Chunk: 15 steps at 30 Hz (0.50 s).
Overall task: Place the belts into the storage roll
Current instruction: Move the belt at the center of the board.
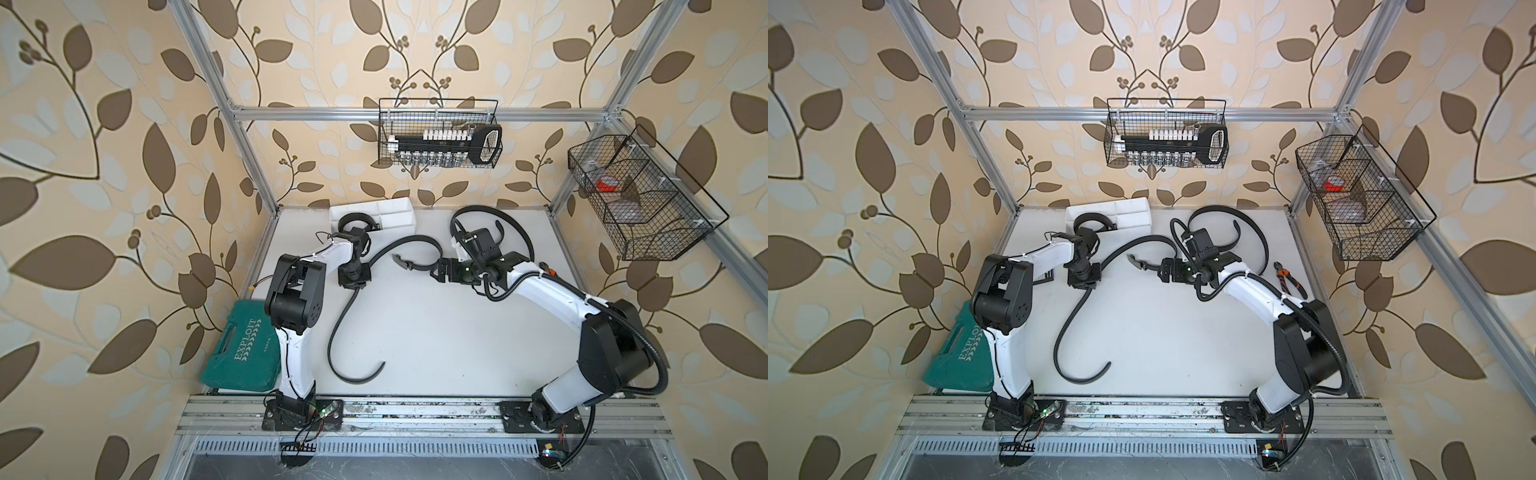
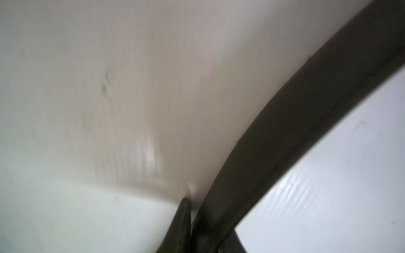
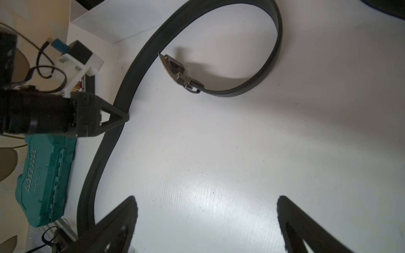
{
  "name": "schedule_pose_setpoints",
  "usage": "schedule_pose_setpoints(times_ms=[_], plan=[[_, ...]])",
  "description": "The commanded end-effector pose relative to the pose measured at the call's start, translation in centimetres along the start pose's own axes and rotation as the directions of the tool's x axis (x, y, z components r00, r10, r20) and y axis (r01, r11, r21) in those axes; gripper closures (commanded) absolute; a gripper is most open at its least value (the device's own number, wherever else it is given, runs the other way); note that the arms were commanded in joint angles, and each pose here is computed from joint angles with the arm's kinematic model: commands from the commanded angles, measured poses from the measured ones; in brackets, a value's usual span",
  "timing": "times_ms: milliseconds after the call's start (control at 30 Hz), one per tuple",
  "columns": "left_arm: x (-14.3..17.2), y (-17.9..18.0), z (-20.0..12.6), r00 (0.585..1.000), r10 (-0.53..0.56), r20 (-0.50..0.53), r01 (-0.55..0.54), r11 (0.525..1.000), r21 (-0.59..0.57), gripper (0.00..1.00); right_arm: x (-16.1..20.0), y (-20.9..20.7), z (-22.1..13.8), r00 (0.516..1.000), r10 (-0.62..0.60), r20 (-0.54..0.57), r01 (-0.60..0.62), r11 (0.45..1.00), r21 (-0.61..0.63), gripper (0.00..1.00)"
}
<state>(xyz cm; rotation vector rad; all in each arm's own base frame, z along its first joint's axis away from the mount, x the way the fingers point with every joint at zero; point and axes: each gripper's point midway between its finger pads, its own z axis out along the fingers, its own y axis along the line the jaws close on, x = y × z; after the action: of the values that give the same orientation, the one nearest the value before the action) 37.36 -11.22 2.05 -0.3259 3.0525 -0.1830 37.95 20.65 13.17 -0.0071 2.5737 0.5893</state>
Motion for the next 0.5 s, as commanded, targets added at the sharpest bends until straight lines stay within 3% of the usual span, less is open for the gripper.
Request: schedule_pose_setpoints(times_ms=[0, 133, 467], plan=[[2.5, -2.0, -1.3, 0.991, -0.114, -0.070, 0.124, 0.979, 0.160, 0.84, -2.7, -1.8, 1.4, 0.999, 0.028, 0.029, -0.030, 0.997, 0.067, 0.01], [4.2, -2.3, -1.1, 0.983, -0.141, -0.114, 0.163, 0.964, 0.210, 0.86, -4.0, -3.2, 4.3, 0.998, 0.054, -0.025, -0.051, 0.994, 0.100, 0.01], [6.0, -1.0, -2.1, 0.988, -0.116, -0.099, 0.133, 0.974, 0.184, 0.81, -8.3, -2.1, 11.6, 0.991, 0.101, -0.083, -0.093, 0.991, 0.098, 0.03]])
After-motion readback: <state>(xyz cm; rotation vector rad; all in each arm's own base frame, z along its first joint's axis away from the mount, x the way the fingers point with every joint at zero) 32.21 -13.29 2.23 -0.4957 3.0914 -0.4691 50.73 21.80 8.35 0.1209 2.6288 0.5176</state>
